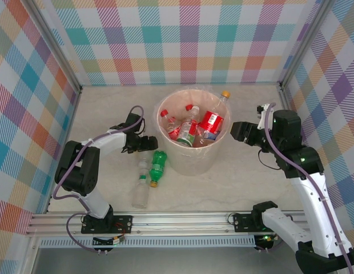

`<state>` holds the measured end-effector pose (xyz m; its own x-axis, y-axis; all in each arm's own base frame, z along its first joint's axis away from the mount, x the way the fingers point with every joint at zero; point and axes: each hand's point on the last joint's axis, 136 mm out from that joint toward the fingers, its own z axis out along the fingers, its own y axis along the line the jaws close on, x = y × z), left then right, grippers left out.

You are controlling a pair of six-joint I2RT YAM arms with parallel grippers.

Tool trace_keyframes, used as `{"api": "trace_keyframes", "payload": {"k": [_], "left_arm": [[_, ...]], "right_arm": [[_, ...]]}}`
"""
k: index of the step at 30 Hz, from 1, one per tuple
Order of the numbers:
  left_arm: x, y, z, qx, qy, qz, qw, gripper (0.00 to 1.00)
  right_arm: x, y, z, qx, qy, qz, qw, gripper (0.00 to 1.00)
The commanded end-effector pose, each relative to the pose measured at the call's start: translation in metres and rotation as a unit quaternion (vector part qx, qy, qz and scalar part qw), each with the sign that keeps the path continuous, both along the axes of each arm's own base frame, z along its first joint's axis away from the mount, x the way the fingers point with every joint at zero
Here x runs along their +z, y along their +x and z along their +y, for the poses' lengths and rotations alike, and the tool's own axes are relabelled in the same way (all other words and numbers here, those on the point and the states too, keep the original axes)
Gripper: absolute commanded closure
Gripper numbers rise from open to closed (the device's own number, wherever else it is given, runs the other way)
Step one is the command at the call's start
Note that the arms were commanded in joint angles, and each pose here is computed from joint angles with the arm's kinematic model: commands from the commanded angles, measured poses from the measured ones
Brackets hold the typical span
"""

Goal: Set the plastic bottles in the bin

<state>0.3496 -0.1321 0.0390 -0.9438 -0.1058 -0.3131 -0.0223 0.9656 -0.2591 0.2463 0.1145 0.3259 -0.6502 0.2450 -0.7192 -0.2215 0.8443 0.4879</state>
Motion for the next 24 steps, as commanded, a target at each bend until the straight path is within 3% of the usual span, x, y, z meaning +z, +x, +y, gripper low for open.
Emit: {"api": "trace_keyframes", "payload": {"k": [1,12,24], "left_arm": [[0.008,0.009,0.008,0.007,0.021,-0.011,1.000,0.17],[0.035,0.023,0.031,-0.005,0.099,-0.055,0.994,0.37],[0.094,0.027,0.028,-0.026,0.091,-0.099,0.991,0.44]], "right_arm": [[0.009,-0.001,0.002,0.008,-0.002,-0.017,1.000,0.35],[0.009,0.009,0.008,0.012,0.012,-0.014,1.000,0.36],[0.011,0.042,0.021,0.018,0.024,-0.006,1.000,0.36]]}}
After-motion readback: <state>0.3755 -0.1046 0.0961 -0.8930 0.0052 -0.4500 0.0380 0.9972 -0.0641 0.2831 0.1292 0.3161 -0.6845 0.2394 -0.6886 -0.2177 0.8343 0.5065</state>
